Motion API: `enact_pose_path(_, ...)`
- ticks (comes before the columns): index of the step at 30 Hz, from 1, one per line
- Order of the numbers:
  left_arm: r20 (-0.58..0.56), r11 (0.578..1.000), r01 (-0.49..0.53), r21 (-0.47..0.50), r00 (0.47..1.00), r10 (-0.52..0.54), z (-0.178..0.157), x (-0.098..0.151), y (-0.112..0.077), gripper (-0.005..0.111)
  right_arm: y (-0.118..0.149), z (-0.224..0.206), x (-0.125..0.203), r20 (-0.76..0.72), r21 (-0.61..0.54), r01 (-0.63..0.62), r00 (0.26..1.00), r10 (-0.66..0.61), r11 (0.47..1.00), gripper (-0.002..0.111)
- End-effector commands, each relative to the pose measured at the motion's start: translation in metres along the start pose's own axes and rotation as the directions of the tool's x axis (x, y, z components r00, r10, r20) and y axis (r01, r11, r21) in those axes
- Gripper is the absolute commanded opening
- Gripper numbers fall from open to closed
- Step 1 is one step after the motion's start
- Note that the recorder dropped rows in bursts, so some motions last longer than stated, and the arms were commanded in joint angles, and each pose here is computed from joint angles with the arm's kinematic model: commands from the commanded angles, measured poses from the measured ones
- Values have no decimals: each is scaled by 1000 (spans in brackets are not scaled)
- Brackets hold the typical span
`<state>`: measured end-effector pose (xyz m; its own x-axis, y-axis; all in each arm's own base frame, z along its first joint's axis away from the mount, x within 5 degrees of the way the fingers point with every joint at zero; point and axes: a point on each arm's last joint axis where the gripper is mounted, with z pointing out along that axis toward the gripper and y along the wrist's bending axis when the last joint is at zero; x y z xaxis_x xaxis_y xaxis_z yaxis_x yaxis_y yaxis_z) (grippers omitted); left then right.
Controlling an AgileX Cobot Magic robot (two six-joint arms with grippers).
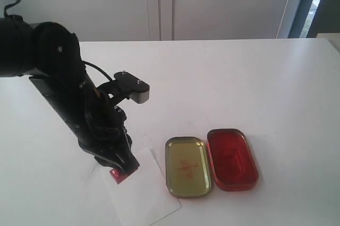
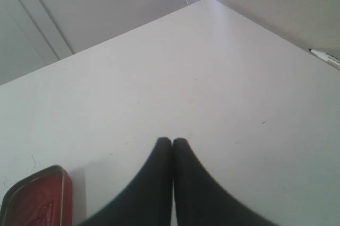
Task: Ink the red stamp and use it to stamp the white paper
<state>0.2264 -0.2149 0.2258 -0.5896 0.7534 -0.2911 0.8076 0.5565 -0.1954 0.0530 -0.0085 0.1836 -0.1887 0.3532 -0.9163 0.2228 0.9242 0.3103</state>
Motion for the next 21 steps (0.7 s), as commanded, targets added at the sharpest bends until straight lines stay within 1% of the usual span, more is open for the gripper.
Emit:
enact_pose_path(1,41,999,31,-13,999,-31,7,8,2,0,0,0,1,6,-5,0,1000,0,1000,0)
enact_pose_path(14,47,999,35,-21,998,-34,10,9,3,0,0,0,1,6,-5,0,1000,0,1000,0)
enact_pose_path(18,55,998,64,12,996,-65,10,9,0,0,0,0,1,6,-5,0,1000,0,1000,0)
enact_pose_path(21,38,998,55,20,998,-56,10,10,-1,0,0,0,1,6,-5,0,1000,0,1000,0)
